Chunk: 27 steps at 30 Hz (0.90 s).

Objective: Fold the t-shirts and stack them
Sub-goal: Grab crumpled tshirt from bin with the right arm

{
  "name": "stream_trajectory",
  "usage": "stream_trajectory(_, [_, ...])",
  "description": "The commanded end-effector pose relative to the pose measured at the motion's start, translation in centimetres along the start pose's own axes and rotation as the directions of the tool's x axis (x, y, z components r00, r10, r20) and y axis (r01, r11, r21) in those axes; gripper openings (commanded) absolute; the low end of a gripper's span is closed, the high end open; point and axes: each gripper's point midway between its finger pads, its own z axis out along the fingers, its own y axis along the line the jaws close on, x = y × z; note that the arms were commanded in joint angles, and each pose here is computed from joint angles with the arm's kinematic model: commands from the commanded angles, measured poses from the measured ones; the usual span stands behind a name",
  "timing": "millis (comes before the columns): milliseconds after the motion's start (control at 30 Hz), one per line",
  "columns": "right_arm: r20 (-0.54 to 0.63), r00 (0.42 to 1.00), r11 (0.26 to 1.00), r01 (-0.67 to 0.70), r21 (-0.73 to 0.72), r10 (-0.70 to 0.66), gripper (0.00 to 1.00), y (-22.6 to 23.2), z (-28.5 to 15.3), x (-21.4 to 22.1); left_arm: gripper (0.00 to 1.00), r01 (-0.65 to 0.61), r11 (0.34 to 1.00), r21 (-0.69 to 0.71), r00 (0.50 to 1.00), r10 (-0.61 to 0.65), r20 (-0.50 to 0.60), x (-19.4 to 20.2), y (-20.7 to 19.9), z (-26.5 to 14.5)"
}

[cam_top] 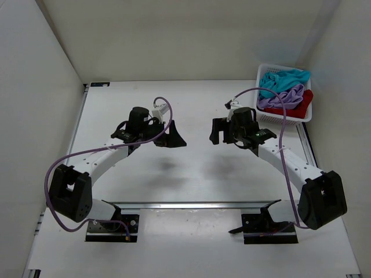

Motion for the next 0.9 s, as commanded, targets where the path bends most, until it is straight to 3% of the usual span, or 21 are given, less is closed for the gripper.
stream_trajectory(0, [0.086, 0.996, 0.996, -0.007, -0.094, 0.016, 0.88, 1.2, -1.0, -2.6, 0.99, -0.034, 0.999, 0.029, 0.999, 0.033, 0.034, -0.9, -2.0, -0.7])
stream_trajectory(33, [0.083, 0.996, 0.990, -0.015, -0.138, 0.026, 0.86, 1.6, -1.1, -2.7, 0.99, -0.043, 0.998, 0.048, 0.997, 0.040, 0.067, -1.2, -2.7, -0.6])
stream_trajectory(167, [0.167, 0.986, 0.965, 0.019, -0.260, 0.026, 0.54, 3.0, -2.7, -4.9, 0.99, -0.128, 0.982, 0.136, 0.981, 0.106, 0.160, -1.9, -4.2, -2.4])
stream_trajectory(233, [0.200, 0.978, 0.969, 0.000, -0.249, 0.051, 0.29, 2.5, -3.3, -6.1, 0.99, -0.107, 0.984, 0.143, 0.982, 0.081, 0.172, -2.5, -4.1, -2.9])
stream_trajectory(267, [0.220, 0.973, 0.977, -0.015, -0.214, 0.064, 0.23, 1.5, -3.6, -7.3, 0.90, -0.090, 0.986, 0.137, 0.980, 0.064, 0.187, -2.8, -3.8, -3.1])
stream_trajectory(300, [0.199, 0.977, 0.986, -0.044, -0.159, 0.076, 0.07, 0.2, -3.2, -7.2, 0.76, -0.084, 0.989, 0.124, 0.981, 0.060, 0.185, -2.4, -3.7, -3.0])
stream_trajectory(333, [0.224, 0.971, 0.990, -0.059, -0.127, 0.086, 0.00, -0.3, -3.8, -8.8, 0.39, -0.082, 0.992, 0.095, 0.978, 0.062, 0.197, -2.6, -3.4, -3.0])
stream_trajectory(367, [0.265, 0.962, 0.997, -0.065, -0.030, 0.071, 0.00, -2.0, -4.2, -10.3, 0.24, -0.084, 0.993, 0.083, 0.981, 0.067, 0.181, -2.1, -3.5, -2.8])
stream_trajectory(433, [0.294, 0.954, 0.992, -0.095, 0.087, 0.066, 0.00, -5.1, -4.4, -12.0, 0.22, -0.086, 0.996, 0.000, 0.978, 0.085, 0.190, -1.7, -2.8, -2.7])
stream_trajectory(500, [0.349, 0.931, 0.961, -0.190, 0.201, 0.111, 0.01, -10.7, -5.8, -14.3, 0.24, -0.094, 0.996, -0.003, 0.977, 0.093, 0.191, -1.2, -3.8, -2.5])
stream_trajectory(600, [0.400, 0.908, 0.908, -0.267, 0.324, 0.124, 0.21, -17.3, -7.1, -17.7, 0.30, -0.110, 0.994, -0.025, 0.979, 0.113, 0.168, -0.1, -3.8, -2.2])
stream_trajectory(667, [0.408, 0.906, 0.863, -0.290, 0.413, 0.110, 0.28, -21.1, -7.3, -18.8, 0.32, -0.111, 0.993, -0.047, 0.979, 0.117, 0.165, 0.4, -3.3, -2.0])
stream_trajectory(733, [0.365, 0.925, 0.840, -0.280, 0.465, 0.106, 0.40, -23.9, -5.2, -19.2, 0.35, -0.116, 0.993, -0.023, 0.980, 0.118, 0.161, 0.8, -3.6, -1.7])
stream_trajectory(867, [0.312, 0.945, 0.805, -0.262, 0.532, 0.102, 0.53, -28.8, -2.7, -20.3, 0.44, -0.138, 0.990, -0.025, 0.982, 0.140, 0.128, 1.8, -3.9, -0.9])
